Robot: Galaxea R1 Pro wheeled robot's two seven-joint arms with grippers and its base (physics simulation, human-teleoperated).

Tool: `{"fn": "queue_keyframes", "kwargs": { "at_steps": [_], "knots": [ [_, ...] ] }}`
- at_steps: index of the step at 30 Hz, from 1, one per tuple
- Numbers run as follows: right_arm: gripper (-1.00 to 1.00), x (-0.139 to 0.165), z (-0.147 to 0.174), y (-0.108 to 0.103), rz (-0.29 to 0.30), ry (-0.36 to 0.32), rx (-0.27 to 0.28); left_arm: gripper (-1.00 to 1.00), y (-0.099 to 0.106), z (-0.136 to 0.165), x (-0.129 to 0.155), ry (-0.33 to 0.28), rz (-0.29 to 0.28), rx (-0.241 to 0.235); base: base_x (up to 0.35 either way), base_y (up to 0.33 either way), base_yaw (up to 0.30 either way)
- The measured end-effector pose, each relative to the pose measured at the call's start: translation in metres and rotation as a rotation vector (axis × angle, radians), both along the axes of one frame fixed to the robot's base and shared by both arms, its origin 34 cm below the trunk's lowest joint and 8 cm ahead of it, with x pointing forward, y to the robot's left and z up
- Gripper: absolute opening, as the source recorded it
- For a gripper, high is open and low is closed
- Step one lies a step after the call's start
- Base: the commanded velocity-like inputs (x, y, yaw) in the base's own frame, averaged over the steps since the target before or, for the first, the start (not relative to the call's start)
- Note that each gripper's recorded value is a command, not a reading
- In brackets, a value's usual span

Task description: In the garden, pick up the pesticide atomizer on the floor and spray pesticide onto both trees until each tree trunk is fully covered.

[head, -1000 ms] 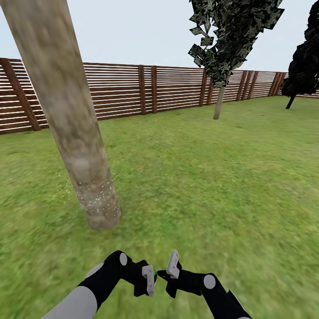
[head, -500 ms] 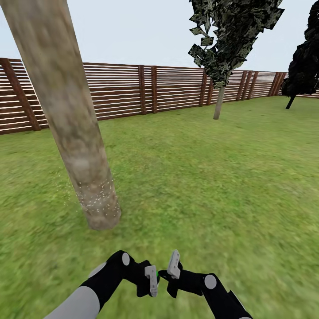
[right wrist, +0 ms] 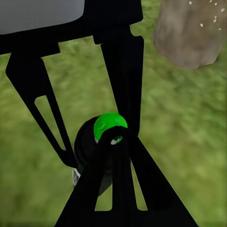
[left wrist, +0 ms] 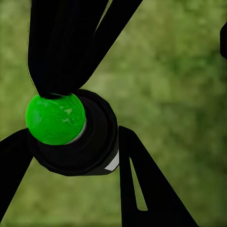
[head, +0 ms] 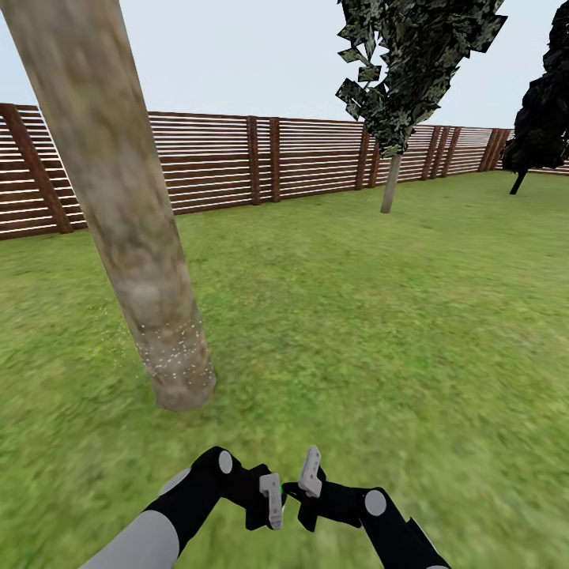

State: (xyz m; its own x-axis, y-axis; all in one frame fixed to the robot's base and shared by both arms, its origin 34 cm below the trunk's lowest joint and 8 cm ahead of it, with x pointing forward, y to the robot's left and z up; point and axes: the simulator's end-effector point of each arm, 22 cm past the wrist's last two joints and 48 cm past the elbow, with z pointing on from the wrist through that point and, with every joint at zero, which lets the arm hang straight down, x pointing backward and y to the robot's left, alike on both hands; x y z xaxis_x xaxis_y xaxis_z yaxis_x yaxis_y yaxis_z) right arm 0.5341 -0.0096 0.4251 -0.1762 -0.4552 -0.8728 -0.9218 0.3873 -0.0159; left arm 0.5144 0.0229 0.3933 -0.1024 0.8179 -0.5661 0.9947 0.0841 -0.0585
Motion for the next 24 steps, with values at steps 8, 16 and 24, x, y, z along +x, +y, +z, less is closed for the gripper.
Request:
{"fn": "queue_keyframes", "kwargs": {
  "at_steps": [8,16,24],
  "knots": [
    [-1.0,-0.001,-0.001,-0.002,0.002,0.001,-0.004,-1.0,-0.002,0.001,-0.003,0.006,-0.014,-0.008,0.0,0.0,0.0],
    [-1.0,-0.001,-0.002,-0.002,0.0,0.002,-0.005,-1.0,-0.005,0.003,-0.01,0.031,-0.035,-0.011,0.0,0.0,0.0],
    [-1.0,0.003,0.001,-0.003,-0.019,0.004,0.007,-1.0,-0.004,0.007,-0.003,0.011,-0.033,-0.012,0.0,0.0,0.0]
  ]
}}
